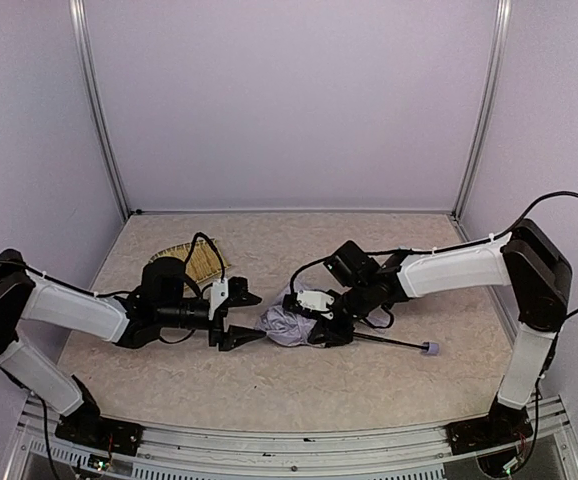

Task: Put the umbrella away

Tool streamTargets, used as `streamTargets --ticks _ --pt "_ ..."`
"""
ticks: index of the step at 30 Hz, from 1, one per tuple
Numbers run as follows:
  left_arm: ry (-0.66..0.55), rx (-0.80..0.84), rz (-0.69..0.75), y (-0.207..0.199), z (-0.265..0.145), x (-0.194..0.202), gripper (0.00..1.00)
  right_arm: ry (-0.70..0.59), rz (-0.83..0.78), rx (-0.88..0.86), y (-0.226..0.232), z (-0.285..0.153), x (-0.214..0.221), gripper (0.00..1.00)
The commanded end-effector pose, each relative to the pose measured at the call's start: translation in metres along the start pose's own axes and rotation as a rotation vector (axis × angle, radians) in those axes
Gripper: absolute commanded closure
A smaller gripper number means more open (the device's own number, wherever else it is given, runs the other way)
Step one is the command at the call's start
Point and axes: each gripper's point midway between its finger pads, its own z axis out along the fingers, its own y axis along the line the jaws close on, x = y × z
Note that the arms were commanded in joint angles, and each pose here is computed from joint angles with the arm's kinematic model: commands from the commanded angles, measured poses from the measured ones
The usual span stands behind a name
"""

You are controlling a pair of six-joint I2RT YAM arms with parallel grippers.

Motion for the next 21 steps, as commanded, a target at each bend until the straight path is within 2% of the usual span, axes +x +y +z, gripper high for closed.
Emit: streamTargets --ticks 1,5,9,12,16,19,21 --pt "0.098 -0.090 0.306 -0.016 0.009 -0.002 0.25 0.314 0.318 -0.577 0.108 -0.006 0.088 0.89" --pt "0.291 -0.103 0.462 -0.031 0.026 0.021 0.17 0.288 0.348 -0.734 0.124 -0.011 0.082 0.90" --pt "0.346 -0.083 0.543 -0.038 0.039 0.027 0.13 0.324 0.368 -0.778 0.126 -0.002 0.089 0.90" --pt "0.419 0.042 0.483 -0.050 0.049 0.048 0.12 0.337 0.369 -0.766 0.119 0.006 0.091 0.90" --pt "0.490 0.183 0.342 -0.071 0.054 0.067 0.14 0.327 0.394 -0.669 0.091 0.020 0.091 0.90" --pt "0.469 0.259 0.287 -0.089 0.058 0.071 0.14 0.303 0.387 -0.630 0.079 0.026 0.086 0.85" --pt "0.501 0.269 0.260 -0.093 0.063 0.083 0.14 0.285 0.375 -0.615 0.074 0.030 0.081 0.78"
